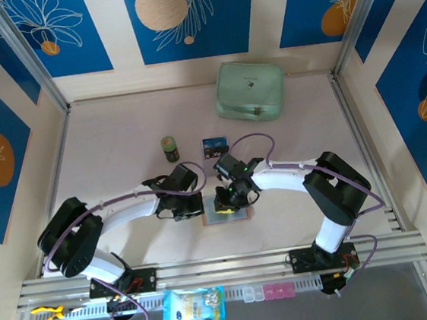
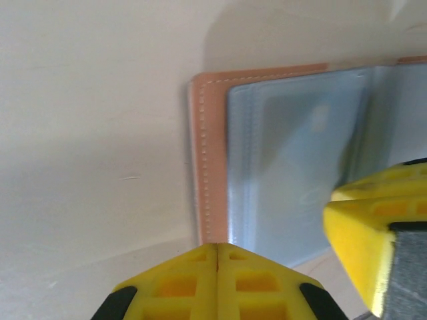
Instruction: Take the credit cards out of the card holder
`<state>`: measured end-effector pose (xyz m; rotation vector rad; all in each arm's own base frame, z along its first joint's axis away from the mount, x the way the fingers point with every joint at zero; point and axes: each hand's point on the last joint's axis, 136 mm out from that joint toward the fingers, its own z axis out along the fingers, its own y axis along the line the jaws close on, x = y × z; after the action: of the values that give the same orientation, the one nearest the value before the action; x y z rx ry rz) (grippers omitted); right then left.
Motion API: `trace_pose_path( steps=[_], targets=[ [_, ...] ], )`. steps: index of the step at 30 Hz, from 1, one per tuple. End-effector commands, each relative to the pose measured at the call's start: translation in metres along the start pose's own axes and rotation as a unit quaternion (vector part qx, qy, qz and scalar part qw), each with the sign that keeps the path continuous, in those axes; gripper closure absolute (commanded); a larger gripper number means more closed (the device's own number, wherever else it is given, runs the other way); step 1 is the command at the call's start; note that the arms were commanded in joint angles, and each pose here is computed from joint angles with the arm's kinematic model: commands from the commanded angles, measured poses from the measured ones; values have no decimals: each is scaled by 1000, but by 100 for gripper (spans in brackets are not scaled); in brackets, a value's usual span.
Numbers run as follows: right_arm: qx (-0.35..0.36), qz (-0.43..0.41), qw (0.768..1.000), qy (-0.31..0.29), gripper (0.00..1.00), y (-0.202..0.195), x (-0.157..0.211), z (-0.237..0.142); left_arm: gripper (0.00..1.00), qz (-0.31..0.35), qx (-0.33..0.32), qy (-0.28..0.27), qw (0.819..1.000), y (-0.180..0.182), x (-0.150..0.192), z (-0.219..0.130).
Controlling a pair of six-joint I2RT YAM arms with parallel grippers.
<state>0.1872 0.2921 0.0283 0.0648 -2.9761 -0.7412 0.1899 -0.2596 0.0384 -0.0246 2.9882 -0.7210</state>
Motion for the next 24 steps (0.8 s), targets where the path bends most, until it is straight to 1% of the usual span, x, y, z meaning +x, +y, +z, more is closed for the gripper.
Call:
trace_pose_path(
  steps=[1, 4, 7, 14, 20, 24],
  targets=[
    [-15, 0, 1000, 2, 79, 5, 3, -5, 98, 6, 21, 9, 1000, -15, 1, 2],
    [-33, -9, 999, 0, 79, 15, 3, -5, 99, 0, -1, 20, 1000, -4, 5, 10],
    [-37, -10, 999, 0, 78, 19, 2, -4, 99, -4, -24, 23, 999, 8, 8, 14],
    [-40, -10, 999, 10, 77, 24, 1, 4, 100, -8, -77, 24, 997, 34, 13, 10],
    [-47, -15, 999, 16, 77, 31, 1, 9, 100, -9, -78, 21, 997, 36, 15, 5],
    [-25, -12, 999, 18, 77, 25, 1, 12, 100, -9, -79, 18, 997, 36, 14, 4]
  ],
)
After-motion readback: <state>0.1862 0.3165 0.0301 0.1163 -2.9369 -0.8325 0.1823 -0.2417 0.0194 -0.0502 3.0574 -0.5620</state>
